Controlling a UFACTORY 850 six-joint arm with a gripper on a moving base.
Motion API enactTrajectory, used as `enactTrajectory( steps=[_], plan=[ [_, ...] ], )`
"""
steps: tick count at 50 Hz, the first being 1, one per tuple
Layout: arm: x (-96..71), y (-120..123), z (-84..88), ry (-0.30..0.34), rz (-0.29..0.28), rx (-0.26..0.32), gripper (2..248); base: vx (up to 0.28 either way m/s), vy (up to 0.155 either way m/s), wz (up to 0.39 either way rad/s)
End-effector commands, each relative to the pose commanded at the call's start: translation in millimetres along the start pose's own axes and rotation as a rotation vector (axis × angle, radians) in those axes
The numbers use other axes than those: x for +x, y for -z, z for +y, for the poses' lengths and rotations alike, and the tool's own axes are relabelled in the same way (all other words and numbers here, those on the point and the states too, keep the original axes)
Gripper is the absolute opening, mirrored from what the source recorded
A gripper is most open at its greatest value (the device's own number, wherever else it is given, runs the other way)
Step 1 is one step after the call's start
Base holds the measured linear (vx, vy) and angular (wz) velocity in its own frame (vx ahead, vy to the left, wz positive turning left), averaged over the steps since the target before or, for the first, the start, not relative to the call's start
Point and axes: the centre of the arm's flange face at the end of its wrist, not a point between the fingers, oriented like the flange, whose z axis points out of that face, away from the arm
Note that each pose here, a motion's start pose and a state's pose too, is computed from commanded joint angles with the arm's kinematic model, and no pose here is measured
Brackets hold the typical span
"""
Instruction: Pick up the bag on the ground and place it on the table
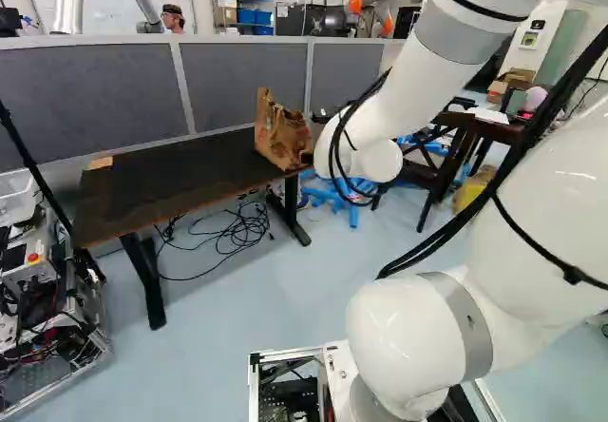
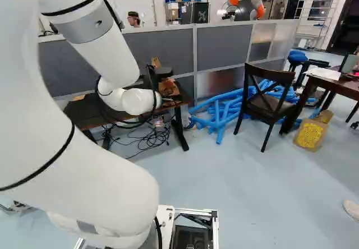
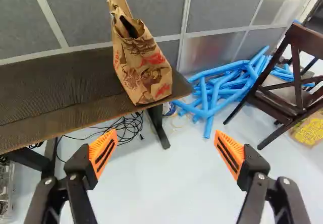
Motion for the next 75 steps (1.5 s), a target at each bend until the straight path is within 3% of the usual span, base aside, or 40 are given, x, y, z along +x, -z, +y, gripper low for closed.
enactTrajectory(
  steps=[37,75],
  plan=[
    [-52.7,40.3,2.8,-0.037,0.102,-0.009,247,0.0,0.0,0.0],
    [-65.7,50.7,3.0,-0.046,0.127,-0.01,247,0.0,0.0,0.0]
  ],
)
